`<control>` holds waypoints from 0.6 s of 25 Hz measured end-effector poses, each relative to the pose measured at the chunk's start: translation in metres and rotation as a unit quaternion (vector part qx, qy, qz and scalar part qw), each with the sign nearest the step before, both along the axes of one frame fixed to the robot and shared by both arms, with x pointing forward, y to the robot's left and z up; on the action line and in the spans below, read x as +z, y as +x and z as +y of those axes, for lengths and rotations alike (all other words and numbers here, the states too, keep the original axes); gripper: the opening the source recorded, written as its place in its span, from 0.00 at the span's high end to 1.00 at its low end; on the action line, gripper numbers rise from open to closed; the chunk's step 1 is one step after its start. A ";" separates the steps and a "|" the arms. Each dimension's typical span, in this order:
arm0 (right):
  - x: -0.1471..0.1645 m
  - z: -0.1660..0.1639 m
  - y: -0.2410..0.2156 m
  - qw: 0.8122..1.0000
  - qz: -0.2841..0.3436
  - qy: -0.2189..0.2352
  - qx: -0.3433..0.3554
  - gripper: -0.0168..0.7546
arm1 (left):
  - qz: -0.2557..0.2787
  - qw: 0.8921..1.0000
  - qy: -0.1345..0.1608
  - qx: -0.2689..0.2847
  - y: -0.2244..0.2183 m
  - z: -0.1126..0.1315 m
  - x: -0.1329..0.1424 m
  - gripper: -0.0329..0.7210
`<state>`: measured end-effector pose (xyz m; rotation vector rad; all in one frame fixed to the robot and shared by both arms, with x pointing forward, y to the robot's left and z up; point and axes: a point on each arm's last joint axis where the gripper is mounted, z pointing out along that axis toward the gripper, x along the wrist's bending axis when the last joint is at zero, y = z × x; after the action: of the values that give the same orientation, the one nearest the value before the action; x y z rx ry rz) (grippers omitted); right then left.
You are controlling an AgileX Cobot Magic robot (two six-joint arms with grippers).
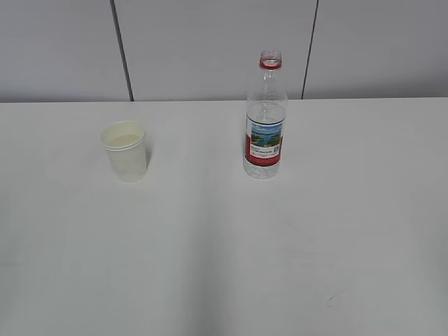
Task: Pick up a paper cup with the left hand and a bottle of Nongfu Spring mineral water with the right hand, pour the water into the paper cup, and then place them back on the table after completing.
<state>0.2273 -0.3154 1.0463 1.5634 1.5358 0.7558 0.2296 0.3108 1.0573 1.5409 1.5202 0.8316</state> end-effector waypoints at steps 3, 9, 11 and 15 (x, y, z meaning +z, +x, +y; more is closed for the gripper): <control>0.000 0.001 0.000 1.000 0.000 0.006 0.001 0.26 | 0.000 1.000 0.000 0.000 0.000 0.000 0.000 0.46; 0.000 0.001 0.000 1.000 -0.001 0.010 0.002 0.26 | 0.000 1.000 0.000 0.000 0.000 0.000 0.000 0.46; 0.000 0.001 0.000 1.000 -0.001 0.010 0.002 0.26 | 0.000 1.000 0.000 0.000 0.000 0.000 0.000 0.46; 0.000 0.001 0.000 1.000 -0.001 0.010 0.002 0.26 | 0.000 1.000 0.000 0.000 0.000 0.000 0.000 0.46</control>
<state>0.2275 -0.3142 1.0462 1.5728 1.5354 0.7769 0.2296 0.3108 1.0573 1.5410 1.5204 0.8324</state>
